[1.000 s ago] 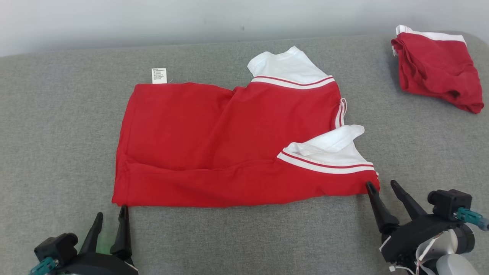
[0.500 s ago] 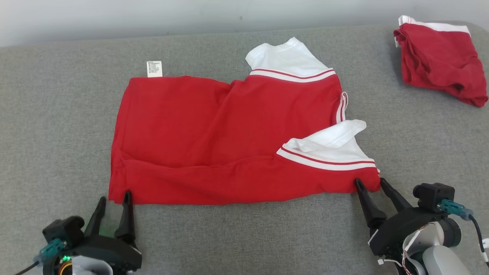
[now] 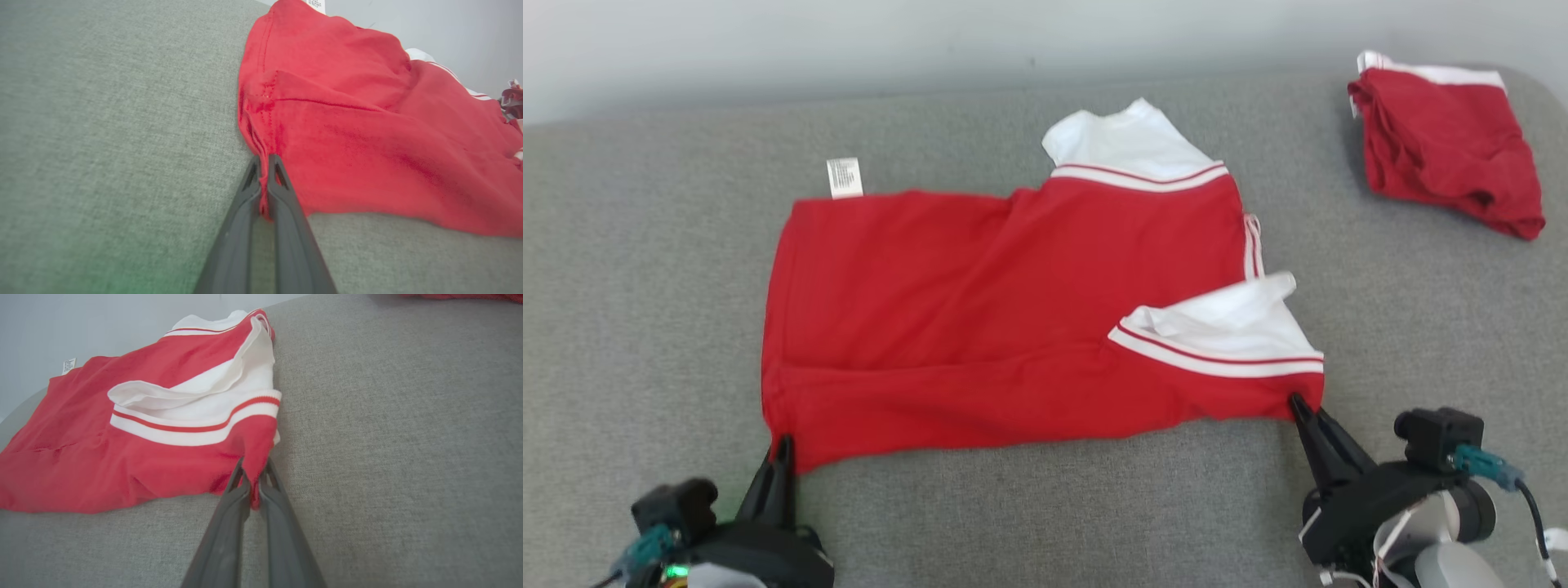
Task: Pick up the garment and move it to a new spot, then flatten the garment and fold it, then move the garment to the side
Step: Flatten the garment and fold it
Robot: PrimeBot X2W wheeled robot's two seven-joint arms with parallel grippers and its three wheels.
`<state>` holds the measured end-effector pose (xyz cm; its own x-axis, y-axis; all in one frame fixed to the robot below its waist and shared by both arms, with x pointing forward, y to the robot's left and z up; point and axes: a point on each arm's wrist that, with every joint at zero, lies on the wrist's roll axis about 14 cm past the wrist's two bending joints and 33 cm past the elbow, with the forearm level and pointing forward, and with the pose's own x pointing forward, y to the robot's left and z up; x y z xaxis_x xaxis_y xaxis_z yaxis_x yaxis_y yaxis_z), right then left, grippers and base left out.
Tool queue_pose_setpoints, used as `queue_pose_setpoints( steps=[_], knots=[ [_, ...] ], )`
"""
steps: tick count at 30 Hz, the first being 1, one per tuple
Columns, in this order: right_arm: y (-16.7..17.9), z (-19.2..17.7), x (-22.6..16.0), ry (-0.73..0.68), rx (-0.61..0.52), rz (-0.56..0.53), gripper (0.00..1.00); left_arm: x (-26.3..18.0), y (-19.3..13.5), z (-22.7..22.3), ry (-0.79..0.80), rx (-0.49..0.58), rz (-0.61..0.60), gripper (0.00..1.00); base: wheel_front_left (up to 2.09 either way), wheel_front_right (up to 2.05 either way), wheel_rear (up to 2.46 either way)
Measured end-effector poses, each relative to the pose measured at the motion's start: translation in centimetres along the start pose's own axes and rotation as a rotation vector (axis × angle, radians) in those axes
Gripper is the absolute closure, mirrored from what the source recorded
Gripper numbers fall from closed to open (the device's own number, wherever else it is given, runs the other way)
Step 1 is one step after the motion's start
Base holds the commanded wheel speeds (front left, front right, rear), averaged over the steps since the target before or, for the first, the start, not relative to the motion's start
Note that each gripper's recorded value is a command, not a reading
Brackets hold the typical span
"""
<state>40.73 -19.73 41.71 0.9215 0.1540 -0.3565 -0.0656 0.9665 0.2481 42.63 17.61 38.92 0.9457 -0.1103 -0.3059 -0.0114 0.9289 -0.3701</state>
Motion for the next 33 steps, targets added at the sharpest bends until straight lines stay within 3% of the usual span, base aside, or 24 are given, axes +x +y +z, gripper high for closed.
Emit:
queue_pose_setpoints(
  steps=[7,18,19,20,21,22,33],
  knots=[
    [0.3,0.2,-3.4,-0.017,0.026,0.0,1.0,-3.8,0.2,0.2,-0.038,-0.024,0.021,1.0,0.0,0.0,0.0],
    [0.4,-3.5,-8.6,0.109,0.13,-0.058,1.0,-8.1,1.1,-1.4,-0.016,-0.092,0.084,1.0,0.0,0.0,0.0],
    [0.5,-3.5,-8.7,0.108,0.129,-0.058,0.56,-8.2,1.2,-1.5,-0.014,-0.084,0.09,0.53,0.0,0.0,0.0],
    [0.5,-3.3,-8.7,0.099,0.122,-0.059,0.56,-8.2,1.2,-1.4,-0.014,-0.058,0.086,0.53,0.0,0.0,0.0],
    [0.5,-2.9,-8.7,0.083,0.125,-0.061,0.11,-8.2,1.1,-1.1,-0.025,-0.036,0.083,0.08,0.0,0.0,0.0],
    [0.5,-2.5,-8.7,0.064,0.121,-0.063,0.0,-8.2,1.1,-0.6,-0.044,-0.031,0.083,0.0,0.0,0.0,0.0],
    [2.0,5.9,-8.1,-0.303,0.025,-0.019,0.0,-9.5,0.8,9.5,-0.386,0.137,0.113,0.0,0.0,0.0,0.0]
  ],
)
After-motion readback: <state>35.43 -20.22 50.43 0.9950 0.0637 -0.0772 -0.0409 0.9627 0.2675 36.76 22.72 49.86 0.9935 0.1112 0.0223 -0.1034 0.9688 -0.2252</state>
